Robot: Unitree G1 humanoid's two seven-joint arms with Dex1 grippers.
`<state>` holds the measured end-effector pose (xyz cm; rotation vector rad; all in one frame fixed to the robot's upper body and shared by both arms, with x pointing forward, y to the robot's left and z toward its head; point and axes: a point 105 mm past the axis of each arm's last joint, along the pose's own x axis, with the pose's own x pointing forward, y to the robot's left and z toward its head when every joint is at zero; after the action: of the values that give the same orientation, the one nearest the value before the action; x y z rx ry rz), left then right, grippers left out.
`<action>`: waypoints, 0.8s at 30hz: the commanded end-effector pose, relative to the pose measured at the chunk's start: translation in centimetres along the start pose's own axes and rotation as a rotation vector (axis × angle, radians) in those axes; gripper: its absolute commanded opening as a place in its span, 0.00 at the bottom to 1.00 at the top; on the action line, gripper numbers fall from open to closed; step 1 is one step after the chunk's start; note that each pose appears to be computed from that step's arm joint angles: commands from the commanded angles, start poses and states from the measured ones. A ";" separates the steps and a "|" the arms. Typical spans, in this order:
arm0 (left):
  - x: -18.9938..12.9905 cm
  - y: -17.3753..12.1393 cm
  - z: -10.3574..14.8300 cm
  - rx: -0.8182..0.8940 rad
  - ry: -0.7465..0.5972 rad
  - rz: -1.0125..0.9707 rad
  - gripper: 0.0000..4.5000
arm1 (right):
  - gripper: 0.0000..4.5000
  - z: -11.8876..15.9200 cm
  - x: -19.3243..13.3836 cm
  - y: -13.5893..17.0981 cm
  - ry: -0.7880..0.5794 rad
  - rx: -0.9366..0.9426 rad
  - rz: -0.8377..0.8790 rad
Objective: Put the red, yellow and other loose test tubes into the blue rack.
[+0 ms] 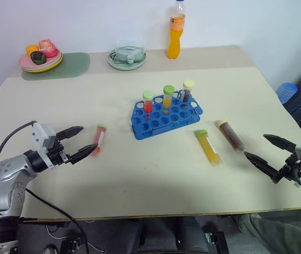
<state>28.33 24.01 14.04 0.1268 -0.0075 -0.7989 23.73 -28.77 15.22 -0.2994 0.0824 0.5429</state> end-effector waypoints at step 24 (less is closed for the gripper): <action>4.5 -5.6 3.2 0.199 -0.071 -0.337 1.00 | 0.99 5.1 5.7 -1.6 0.228 -0.031 -0.072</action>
<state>27.83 17.22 15.87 0.2343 -0.1122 -1.0913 29.25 -26.07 18.66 -0.3645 0.2520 0.4553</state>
